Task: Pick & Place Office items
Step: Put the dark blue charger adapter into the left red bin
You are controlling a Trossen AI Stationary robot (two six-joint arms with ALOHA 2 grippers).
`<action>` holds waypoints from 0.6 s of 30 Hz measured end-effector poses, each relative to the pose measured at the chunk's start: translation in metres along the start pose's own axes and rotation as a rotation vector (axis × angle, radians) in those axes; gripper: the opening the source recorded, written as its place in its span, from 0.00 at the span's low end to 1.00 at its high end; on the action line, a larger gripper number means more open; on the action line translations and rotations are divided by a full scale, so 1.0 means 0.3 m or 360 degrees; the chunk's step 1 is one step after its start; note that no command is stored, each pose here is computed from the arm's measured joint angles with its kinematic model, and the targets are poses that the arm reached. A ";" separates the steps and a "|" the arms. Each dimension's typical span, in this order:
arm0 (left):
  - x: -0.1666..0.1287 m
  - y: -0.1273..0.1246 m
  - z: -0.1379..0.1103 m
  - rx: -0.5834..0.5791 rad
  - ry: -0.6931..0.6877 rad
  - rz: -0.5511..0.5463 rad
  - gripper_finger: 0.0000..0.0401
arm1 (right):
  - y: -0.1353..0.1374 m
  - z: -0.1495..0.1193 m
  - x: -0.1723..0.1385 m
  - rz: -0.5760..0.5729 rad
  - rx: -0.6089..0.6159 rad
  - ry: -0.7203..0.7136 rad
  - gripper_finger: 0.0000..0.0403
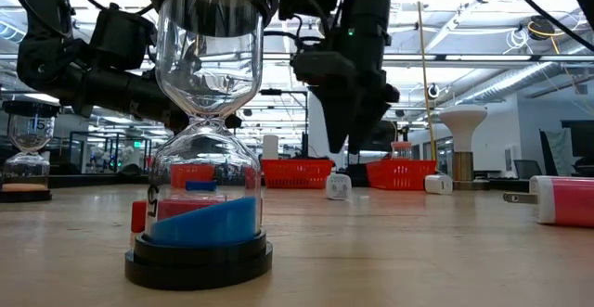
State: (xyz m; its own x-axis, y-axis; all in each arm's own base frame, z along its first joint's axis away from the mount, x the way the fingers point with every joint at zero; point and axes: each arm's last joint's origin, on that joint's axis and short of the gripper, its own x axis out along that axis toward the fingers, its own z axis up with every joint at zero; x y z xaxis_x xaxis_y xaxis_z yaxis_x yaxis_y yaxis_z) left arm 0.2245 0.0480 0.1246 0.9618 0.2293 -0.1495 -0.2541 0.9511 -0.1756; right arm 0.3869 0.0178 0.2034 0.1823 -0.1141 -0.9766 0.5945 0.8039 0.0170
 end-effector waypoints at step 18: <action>0.000 0.001 -0.007 -0.0009 0.0037 0.0005 0.01 | 0.006 -0.075 0.140 0.0010 0.0564 -0.0275 0.56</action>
State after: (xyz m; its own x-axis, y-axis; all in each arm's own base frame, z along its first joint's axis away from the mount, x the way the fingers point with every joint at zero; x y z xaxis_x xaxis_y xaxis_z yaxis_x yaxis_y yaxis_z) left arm 0.2242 0.0478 0.1224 0.9584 0.2275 -0.1725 -0.2578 0.9492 -0.1803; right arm 0.3781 0.0277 0.1575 0.2977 -0.2306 -0.9264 0.8211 0.5569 0.1252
